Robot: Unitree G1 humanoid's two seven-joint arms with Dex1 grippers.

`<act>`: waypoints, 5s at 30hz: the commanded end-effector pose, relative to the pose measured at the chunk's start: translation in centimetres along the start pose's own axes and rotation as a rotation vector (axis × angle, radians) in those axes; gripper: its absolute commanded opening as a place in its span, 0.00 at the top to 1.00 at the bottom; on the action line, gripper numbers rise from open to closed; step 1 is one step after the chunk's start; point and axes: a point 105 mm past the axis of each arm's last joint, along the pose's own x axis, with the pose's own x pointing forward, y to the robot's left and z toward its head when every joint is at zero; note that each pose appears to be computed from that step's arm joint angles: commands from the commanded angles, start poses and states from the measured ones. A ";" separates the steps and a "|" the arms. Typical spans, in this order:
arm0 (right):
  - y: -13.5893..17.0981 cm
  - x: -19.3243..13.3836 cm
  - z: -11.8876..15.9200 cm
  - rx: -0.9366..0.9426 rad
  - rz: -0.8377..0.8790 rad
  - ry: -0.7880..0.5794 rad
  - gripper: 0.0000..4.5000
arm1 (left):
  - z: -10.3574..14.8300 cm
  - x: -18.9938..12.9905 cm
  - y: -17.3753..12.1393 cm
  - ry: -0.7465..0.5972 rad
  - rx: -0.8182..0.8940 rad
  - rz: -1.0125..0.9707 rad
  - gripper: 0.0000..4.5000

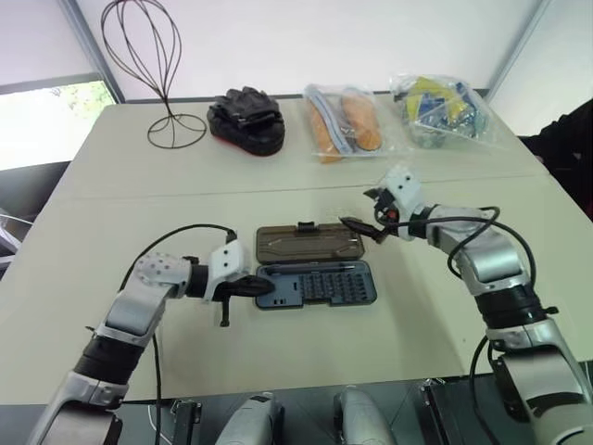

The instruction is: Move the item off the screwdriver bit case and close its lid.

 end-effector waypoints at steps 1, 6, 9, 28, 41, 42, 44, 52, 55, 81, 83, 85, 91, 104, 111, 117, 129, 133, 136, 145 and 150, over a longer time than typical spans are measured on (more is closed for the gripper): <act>-0.7 0.0 1.6 -0.034 0.017 0.002 0.00 | -1.7 0.2 -0.5 0.070 -0.019 -0.006 0.98; -1.5 1.3 1.5 0.011 0.056 0.055 0.00 | -2.1 0.5 -0.8 0.062 -0.044 0.006 0.98; -1.7 2.2 0.5 0.017 0.091 0.109 0.00 | -2.4 0.7 -0.9 0.059 -0.054 0.021 0.98; 0.7 5.8 -3.1 -0.003 0.315 0.336 1.00 | -4.2 1.0 -1.5 0.040 -0.124 0.128 1.00; 0.4 5.7 -3.0 -0.175 0.315 0.245 1.00 | -5.4 1.1 -2.1 0.036 -0.192 0.160 1.00; 0.2 5.6 -2.6 -0.165 0.319 0.230 1.00 | -5.4 1.1 -2.0 0.037 -0.191 0.161 1.00; 0.1 5.2 -2.2 -0.156 0.339 0.219 0.80 | -5.5 1.1 -1.9 0.039 -0.186 0.159 1.00; 0.2 5.3 -3.2 -0.108 0.337 0.289 0.01 | -5.6 1.3 -1.6 0.044 -0.167 0.145 1.00; 0.6 5.6 -3.6 -0.057 0.342 0.314 0.01 | -5.6 1.3 -1.5 0.045 -0.162 0.146 1.00; -1.5 6.9 -1.9 -0.665 0.128 0.281 0.99 | -5.6 1.1 -2.5 0.014 -0.213 0.193 1.00; -1.8 6.7 -0.6 -0.733 0.112 0.232 0.99 | -5.3 1.2 -2.6 0.000 -0.228 0.171 1.00; -1.7 6.5 0.2 -0.764 0.106 0.185 0.99 | -5.1 1.3 -2.8 -0.009 -0.240 0.148 1.00; -1.4 5.6 1.9 -0.886 0.041 0.063 0.99 | -5.2 1.3 -2.2 0.002 -0.233 0.135 1.00; 1.6 3.0 3.1 -1.027 -0.152 -0.043 0.99 | -4.0 0.7 -1.9 -0.060 -0.317 0.158 1.00; 1.8 2.5 2.7 -1.051 -0.200 -0.043 0.99 | 2.9 -1.3 -0.4 -0.380 -0.561 0.196 1.00; 1.9 2.4 2.5 -1.069 -0.206 -0.058 0.99 | 7.4 -6.4 6.3 -0.697 -0.583 0.518 1.00; 3.4 2.7 3.9 -1.103 -0.211 -0.149 0.99 | -0.4 -2.7 13.5 -0.288 -0.434 0.689 1.00; 3.8 2.8 3.9 -1.105 -0.204 -0.154 0.99 | -0.7 -0.2 11.5 -0.316 -0.497 0.412 1.00; 4.1 2.8 4.0 -1.093 -0.193 -0.155 0.99 | -0.8 0.4 10.5 -0.324 -0.545 0.271 1.00; 4.3 1.4 5.0 -1.069 -0.230 -0.147 0.10 | -0.6 0.2 11.7 -0.320 -0.521 0.297 1.00; 4.8 -1.2 5.4 -0.966 -0.207 -0.066 0.01 | 0.2 0.0 11.5 -0.338 -0.503 0.249 1.00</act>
